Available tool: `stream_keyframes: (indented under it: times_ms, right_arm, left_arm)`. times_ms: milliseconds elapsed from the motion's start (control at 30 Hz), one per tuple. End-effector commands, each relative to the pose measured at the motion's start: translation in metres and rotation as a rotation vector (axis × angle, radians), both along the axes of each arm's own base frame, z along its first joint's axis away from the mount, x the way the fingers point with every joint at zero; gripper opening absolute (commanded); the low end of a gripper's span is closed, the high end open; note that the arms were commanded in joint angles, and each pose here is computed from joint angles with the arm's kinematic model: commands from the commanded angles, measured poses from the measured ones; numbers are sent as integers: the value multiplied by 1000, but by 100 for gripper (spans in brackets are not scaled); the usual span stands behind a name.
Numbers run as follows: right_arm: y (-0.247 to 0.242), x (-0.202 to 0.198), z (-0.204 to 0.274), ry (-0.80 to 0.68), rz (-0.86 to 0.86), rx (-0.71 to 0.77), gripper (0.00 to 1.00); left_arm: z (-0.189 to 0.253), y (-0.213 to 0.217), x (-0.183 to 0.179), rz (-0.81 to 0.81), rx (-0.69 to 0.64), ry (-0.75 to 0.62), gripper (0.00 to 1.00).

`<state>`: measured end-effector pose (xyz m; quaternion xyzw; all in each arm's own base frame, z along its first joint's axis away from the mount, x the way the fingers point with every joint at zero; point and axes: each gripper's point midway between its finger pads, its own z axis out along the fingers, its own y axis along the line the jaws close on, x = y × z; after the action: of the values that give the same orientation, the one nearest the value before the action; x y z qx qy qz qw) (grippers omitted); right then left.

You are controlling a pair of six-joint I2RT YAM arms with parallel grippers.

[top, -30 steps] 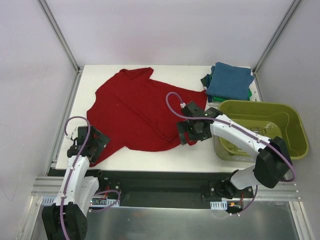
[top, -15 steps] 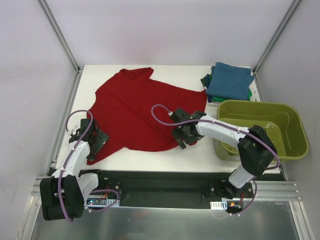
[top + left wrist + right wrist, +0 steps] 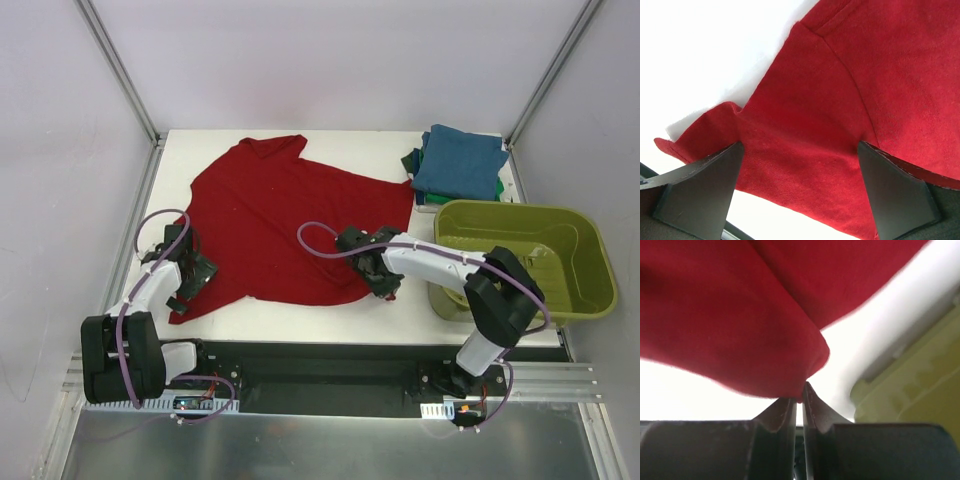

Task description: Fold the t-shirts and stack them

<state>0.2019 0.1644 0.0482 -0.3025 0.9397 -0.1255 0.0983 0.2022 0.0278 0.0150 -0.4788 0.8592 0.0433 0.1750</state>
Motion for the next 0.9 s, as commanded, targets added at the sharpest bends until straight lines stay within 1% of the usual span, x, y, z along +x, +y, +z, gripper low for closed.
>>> stream_keyframes:
  times_ms: [0, 100, 167, 200, 267, 333, 400, 433, 500, 533, 567, 633, 733, 767, 800, 833, 867]
  right_arm:
    - [-32, -40, 22, -1, -55, -67, 9]
    - [-31, -64, 14, 39, -82, -37, 14]
    - [-26, -76, 10, 39, -71, -36, 17]
    - [-27, -81, 8, 38, -92, -39, 21]
    - [-24, -89, 7, 37, -75, -41, 31]
    - [-20, -92, 8, 35, -71, -41, 33]
    - [-17, -92, 13, 18, -49, -43, 55]
    - [-11, -87, 20, -10, -37, -26, 70]
    - [-1, -83, 31, -35, -14, 13, 81]
    - [9, -79, 40, -50, 9, 53, 99]
    - [18, -76, 46, -65, 23, 96, 97]
    - [32, -70, 62, -95, 48, 184, 97]
    - [63, -53, 87, -164, 75, 337, 97]
    - [81, -44, 94, -198, 64, 416, 97]
    - [94, -42, 95, -184, 61, 468, 97]
    - [111, -30, 102, -202, 32, 549, 97]
    - [121, -26, 97, -185, 26, 570, 97]
  left_arm:
    - [-11, 10, -8, 20, 23, 53, 99]
    - [-9, 14, -8, 40, 14, 54, 99]
    - [-6, 14, -6, 48, -7, 44, 99]
    - [-5, 16, -6, 57, -12, 42, 99]
    - [-2, 16, -6, 62, -19, 32, 99]
    - [0, 17, -7, 67, -23, 25, 99]
    - [5, 13, -6, 58, -42, 1, 99]
    - [7, 11, -5, 54, -52, -10, 99]
    - [17, 4, -1, 40, -82, -68, 99]
    - [21, 1, 0, 35, -95, -89, 99]
    - [31, -2, 5, 24, -107, -142, 99]
    - [44, -13, 12, -8, -152, -206, 99]
    - [81, -30, 34, -88, -226, -354, 99]
    - [87, -34, 40, -112, -239, -380, 99]
    - [93, -42, 44, -144, -269, -404, 99]
    - [97, -48, 52, -176, -282, -413, 99]
    - [98, -53, 55, -195, -296, -408, 99]
